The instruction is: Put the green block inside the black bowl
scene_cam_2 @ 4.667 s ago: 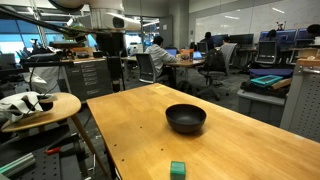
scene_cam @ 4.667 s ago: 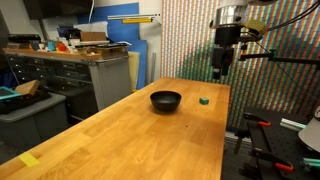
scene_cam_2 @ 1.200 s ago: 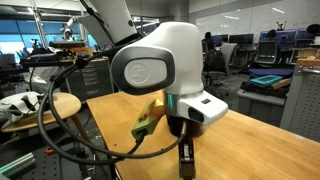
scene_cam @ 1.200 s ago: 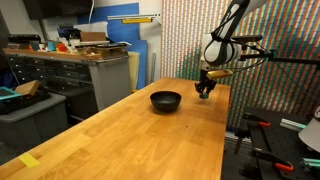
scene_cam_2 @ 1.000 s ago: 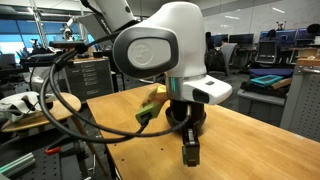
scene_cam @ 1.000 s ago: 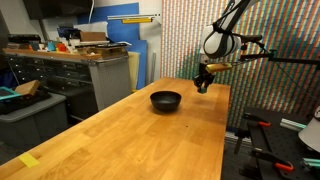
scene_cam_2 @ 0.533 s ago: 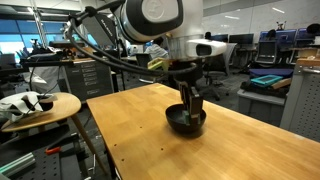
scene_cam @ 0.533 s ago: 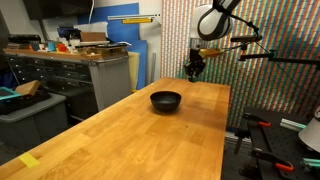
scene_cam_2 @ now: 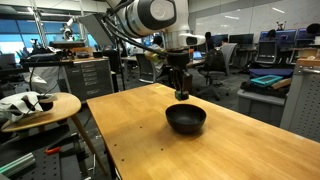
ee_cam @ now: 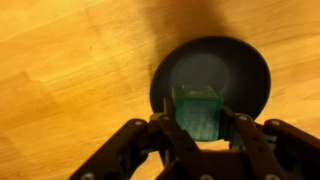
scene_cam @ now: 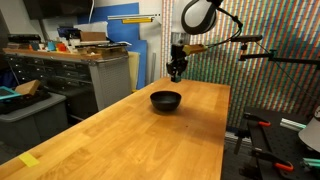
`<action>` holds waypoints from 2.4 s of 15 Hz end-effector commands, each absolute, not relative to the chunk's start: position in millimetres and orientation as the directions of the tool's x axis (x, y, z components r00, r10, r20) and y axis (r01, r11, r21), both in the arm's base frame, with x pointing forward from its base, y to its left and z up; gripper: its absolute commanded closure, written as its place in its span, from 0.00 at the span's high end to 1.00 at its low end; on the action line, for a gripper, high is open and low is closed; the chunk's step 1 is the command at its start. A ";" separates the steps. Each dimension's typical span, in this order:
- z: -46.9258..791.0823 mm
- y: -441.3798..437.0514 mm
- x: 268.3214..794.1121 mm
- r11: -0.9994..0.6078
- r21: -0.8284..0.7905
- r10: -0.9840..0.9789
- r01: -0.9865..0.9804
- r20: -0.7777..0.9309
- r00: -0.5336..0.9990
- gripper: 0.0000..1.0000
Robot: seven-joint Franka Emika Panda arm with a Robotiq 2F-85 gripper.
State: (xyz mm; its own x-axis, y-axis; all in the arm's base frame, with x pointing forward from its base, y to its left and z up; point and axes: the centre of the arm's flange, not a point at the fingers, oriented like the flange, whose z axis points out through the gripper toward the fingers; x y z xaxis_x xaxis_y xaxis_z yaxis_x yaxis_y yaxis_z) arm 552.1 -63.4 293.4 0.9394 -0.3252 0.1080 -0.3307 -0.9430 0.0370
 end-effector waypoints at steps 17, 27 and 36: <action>198.2 -46.3 637.0 -0.973 0.068 -0.221 -0.223 0.029 0.975 1.00; 282.7 -35.7 610.9 -0.983 0.058 -0.182 -0.177 -0.108 0.977 1.00; 311.5 -20.8 605.1 -0.985 0.066 -0.165 -0.157 -0.153 0.974 1.00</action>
